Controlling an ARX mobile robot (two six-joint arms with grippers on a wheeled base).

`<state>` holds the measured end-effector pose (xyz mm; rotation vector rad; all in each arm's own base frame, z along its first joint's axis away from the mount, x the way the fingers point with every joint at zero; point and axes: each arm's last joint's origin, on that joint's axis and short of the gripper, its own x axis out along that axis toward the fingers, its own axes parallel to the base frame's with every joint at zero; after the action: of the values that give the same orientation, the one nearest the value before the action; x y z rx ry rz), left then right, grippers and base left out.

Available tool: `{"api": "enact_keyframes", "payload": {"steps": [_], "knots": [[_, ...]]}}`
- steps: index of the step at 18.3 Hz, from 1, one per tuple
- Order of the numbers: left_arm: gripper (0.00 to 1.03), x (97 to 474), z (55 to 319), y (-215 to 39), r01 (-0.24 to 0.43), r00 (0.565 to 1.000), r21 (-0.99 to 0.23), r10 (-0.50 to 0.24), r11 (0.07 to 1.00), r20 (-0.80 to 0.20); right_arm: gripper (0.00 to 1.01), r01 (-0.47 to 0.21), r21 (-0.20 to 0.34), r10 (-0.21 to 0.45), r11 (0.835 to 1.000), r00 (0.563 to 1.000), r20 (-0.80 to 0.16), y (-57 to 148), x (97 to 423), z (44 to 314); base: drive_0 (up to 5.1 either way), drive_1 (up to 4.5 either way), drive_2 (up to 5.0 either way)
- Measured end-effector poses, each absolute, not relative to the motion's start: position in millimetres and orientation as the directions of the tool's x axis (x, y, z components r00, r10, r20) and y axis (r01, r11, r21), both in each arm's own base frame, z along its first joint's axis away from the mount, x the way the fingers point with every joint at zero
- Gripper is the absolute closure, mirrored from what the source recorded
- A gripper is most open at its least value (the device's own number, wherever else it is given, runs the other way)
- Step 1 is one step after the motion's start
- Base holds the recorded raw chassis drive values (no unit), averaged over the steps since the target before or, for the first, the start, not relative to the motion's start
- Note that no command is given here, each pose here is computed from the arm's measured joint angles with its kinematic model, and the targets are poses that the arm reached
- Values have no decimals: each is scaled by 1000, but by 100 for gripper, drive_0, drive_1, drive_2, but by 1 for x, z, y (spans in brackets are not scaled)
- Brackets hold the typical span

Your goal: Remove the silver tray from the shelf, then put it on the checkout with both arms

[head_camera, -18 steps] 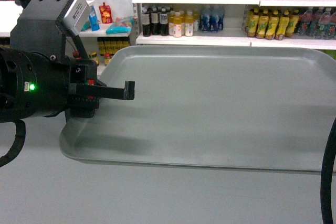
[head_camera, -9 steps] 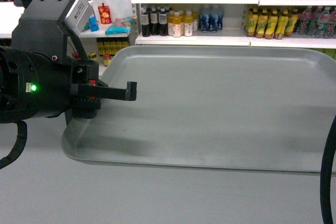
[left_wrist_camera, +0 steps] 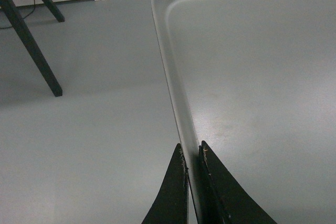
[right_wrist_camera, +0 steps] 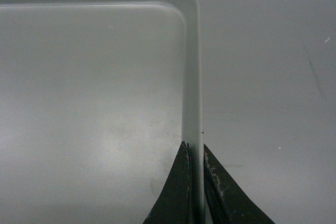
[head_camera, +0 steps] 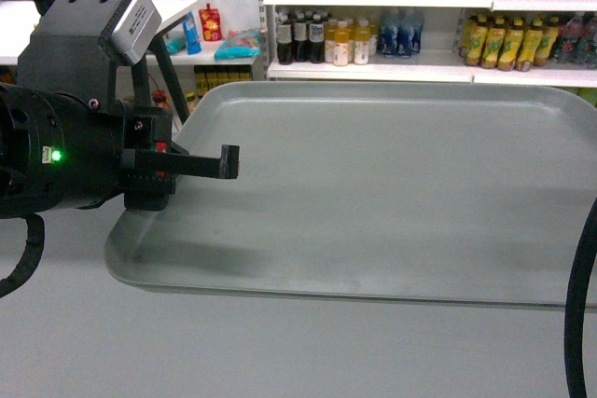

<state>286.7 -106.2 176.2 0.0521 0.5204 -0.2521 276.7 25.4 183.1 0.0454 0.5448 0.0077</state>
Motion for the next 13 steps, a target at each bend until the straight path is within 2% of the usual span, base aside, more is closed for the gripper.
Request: {"api": "enact_keyframes", "payload": {"steps": [13], "knots": [[99,287,177,-106,250,839,-15,-225,968,-495,98,5,46,20,999,857,-516,25,277,184,-502,243,243]]}}
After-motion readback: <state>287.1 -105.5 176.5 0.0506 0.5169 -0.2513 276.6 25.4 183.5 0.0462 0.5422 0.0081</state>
